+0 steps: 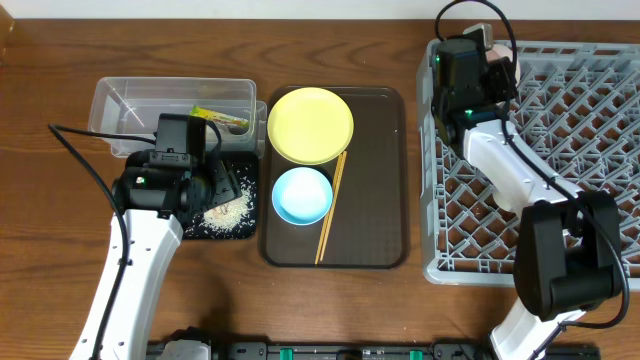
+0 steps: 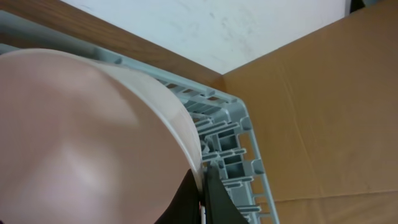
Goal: Sort waste into correct bins and load items into the dishwasher rack
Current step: 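Carry the pink bowl into the rack's far row with the right gripper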
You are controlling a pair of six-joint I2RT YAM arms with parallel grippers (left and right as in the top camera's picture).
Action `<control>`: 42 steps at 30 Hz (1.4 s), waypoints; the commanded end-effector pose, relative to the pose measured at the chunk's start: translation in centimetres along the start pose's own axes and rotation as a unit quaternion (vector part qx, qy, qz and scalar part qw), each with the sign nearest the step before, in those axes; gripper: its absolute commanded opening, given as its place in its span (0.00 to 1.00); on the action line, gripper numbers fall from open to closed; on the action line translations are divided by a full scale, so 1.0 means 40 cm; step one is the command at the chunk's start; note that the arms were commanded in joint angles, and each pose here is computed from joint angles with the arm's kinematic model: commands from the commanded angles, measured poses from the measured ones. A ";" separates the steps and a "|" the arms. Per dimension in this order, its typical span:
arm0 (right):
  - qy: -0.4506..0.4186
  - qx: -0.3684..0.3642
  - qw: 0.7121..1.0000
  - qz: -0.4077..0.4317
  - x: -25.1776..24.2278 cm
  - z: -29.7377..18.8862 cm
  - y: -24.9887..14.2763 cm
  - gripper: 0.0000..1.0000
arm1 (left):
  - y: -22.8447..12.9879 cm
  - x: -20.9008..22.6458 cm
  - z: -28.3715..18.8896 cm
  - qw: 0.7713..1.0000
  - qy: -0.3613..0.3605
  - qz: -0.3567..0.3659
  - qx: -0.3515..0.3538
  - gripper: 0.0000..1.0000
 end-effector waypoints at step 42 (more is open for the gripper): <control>-0.044 -0.019 0.992 0.120 0.003 -0.045 0.020 0.01 | 0.002 0.005 -0.006 1.000 0.005 -0.008 -0.002 0.72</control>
Point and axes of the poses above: each gripper's point midway between its finger pads, its own z axis out along the fingers, its own x axis along the line the jaws close on, y = z × x, the point moved 7 cm from there along -z, back along the fingers, and after that the axes turned 14 degrees about z, right-handed, at the moved point
